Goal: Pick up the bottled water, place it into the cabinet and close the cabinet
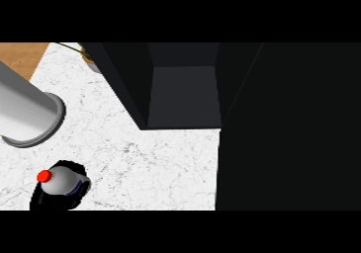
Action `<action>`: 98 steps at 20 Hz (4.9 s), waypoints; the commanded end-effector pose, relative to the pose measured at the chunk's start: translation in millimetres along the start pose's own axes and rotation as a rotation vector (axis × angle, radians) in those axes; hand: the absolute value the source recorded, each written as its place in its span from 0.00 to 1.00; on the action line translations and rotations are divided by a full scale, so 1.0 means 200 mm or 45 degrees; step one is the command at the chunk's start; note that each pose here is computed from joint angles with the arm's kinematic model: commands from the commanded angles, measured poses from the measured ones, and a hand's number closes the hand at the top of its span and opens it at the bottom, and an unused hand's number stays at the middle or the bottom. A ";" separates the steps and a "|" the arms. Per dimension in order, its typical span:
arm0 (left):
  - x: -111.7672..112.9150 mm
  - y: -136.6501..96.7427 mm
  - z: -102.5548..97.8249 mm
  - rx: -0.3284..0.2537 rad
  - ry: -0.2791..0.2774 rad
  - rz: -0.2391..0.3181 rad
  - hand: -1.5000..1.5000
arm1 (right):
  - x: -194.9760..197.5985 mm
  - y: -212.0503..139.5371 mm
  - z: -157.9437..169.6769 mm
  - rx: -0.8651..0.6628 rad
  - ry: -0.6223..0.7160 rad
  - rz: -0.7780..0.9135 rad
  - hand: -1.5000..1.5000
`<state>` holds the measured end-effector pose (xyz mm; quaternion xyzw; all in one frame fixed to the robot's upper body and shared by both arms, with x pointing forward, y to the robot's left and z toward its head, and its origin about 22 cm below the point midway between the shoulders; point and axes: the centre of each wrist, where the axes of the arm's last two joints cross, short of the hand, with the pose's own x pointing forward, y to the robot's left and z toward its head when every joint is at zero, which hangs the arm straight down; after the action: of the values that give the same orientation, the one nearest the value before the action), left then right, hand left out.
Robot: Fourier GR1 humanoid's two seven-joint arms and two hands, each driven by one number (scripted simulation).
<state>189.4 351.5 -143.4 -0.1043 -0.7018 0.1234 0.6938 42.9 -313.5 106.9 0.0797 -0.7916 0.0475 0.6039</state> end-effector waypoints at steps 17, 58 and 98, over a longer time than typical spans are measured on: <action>0.14 -0.42 -0.41 -0.147 -0.222 -0.052 1.00 | 0.22 0.09 -0.01 0.034 -0.104 -0.027 0.00; 0.35 -1.47 -0.92 0.043 -0.136 -0.430 1.00 | 0.18 0.00 -0.04 0.070 -0.114 -0.102 0.00; 0.53 -1.63 -1.20 -0.035 -0.426 -0.457 0.00 | 0.14 -0.07 -0.02 0.099 -0.121 -0.067 0.00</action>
<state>436.8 85.8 60.0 0.0460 -0.8086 -0.0080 0.5865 48.5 -342.4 117.1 0.1158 -0.8064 0.0544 0.5773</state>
